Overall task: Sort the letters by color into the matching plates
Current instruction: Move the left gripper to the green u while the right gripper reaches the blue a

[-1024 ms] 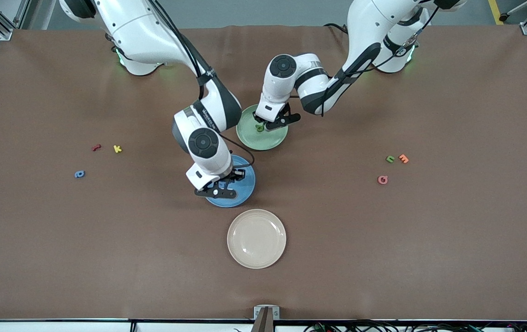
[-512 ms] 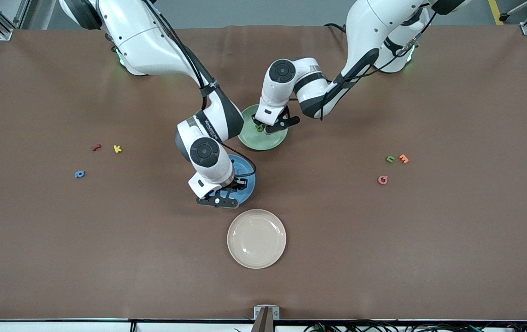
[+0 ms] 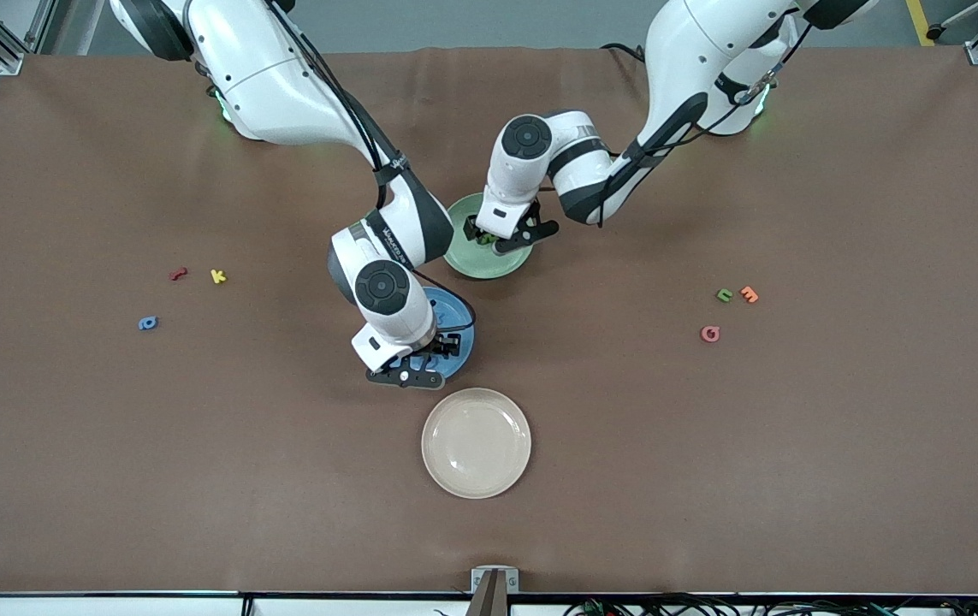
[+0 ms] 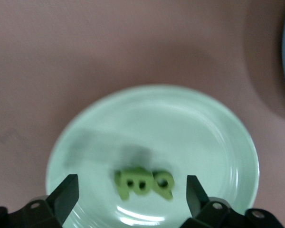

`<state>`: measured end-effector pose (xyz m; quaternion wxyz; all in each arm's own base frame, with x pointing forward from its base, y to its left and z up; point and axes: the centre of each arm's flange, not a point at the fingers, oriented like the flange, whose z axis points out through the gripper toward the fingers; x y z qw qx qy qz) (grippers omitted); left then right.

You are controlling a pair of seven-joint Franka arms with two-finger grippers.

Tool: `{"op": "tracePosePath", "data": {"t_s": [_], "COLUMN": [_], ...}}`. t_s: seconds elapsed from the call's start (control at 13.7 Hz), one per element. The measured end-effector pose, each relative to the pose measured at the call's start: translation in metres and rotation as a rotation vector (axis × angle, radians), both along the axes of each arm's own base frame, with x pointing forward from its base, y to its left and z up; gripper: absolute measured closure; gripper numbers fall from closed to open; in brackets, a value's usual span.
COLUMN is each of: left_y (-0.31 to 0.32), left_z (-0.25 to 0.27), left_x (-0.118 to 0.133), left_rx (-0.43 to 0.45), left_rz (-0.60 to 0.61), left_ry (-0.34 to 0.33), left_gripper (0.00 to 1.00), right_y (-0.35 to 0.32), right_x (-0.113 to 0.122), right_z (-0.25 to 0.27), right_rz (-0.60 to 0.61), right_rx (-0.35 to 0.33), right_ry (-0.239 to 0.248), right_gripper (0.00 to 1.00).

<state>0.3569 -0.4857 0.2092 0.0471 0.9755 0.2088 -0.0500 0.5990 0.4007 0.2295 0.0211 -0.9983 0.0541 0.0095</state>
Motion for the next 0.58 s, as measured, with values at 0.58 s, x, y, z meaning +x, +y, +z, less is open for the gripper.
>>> {"op": "tracePosePath", "data": {"t_s": [0.58], "left_y": [0.115], "left_z": [0.070], "left_x": [0.100], "left_rx": [0.185], "left_rz": [-0.007], "left_ry": [-0.067], "left_gripper": [0.01], "right_y": [-0.163], "right_x": [0.041], "right_z": [0.122], "right_rz": [0.073], "right_rx": [-0.032], "right_ry": [0.128], "right_gripper": [0.00]}}
